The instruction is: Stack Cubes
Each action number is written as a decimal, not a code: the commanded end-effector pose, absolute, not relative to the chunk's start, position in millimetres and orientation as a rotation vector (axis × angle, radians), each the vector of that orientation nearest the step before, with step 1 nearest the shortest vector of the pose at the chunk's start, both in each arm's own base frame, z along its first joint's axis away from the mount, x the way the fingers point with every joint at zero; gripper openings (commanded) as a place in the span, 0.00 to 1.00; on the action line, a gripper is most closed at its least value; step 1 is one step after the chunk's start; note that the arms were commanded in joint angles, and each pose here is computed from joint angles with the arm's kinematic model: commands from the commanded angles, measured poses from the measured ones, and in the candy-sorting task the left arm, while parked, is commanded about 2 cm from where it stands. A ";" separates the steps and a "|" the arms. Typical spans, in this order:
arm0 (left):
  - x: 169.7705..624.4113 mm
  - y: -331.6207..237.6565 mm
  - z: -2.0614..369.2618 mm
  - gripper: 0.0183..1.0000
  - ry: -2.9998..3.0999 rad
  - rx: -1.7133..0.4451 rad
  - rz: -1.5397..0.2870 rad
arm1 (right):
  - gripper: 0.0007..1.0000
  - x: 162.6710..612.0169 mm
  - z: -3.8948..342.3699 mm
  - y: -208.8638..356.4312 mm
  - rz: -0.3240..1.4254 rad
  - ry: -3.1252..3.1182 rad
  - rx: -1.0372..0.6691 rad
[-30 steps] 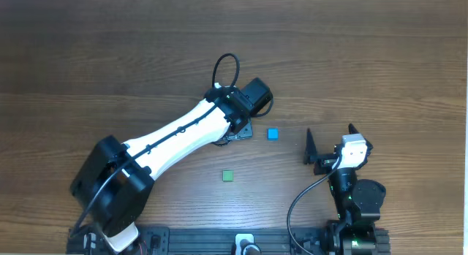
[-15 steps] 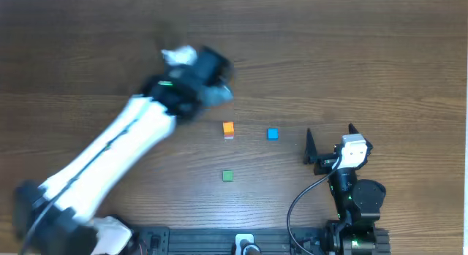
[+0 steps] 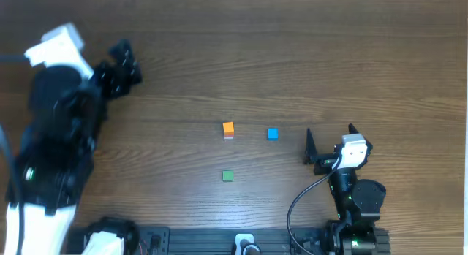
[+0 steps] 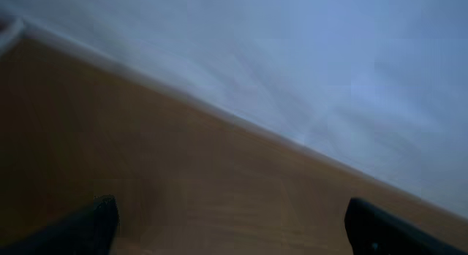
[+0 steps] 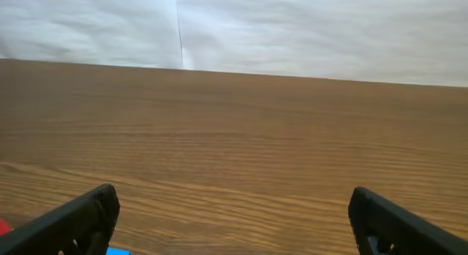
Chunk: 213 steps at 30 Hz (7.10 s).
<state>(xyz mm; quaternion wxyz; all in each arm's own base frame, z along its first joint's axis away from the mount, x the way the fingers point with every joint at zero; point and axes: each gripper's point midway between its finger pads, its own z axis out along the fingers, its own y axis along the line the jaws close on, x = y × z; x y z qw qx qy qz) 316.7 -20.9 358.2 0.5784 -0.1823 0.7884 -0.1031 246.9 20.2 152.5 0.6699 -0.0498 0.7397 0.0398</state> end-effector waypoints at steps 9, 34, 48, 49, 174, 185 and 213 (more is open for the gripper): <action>248.7 -28.9 269.3 1.00 1.686 -0.019 -0.243 | 0.99 247.0 148.5 20.6 0.097 1.679 -0.104; 242.3 -11.9 217.5 1.00 1.492 0.031 -0.129 | 0.99 247.0 148.5 20.7 0.098 1.679 -0.104; 245.5 -9.5 166.5 1.00 1.606 0.042 -0.101 | 0.99 247.0 148.6 20.7 0.098 1.679 -0.104; 245.3 -9.5 162.0 1.00 1.625 0.040 -0.103 | 0.99 247.0 148.6 20.7 0.098 1.679 -0.104; 245.4 -9.4 160.7 1.00 1.630 0.039 -0.104 | 0.88 163.3 16.0 251.1 0.029 2.928 0.075; 245.4 -9.4 160.7 1.00 1.630 0.039 -0.104 | 0.75 166.4 14.4 253.8 0.034 2.911 0.074; 245.4 -9.4 160.7 1.00 1.630 0.039 -0.104 | 0.54 162.3 5.5 262.3 0.029 2.900 0.028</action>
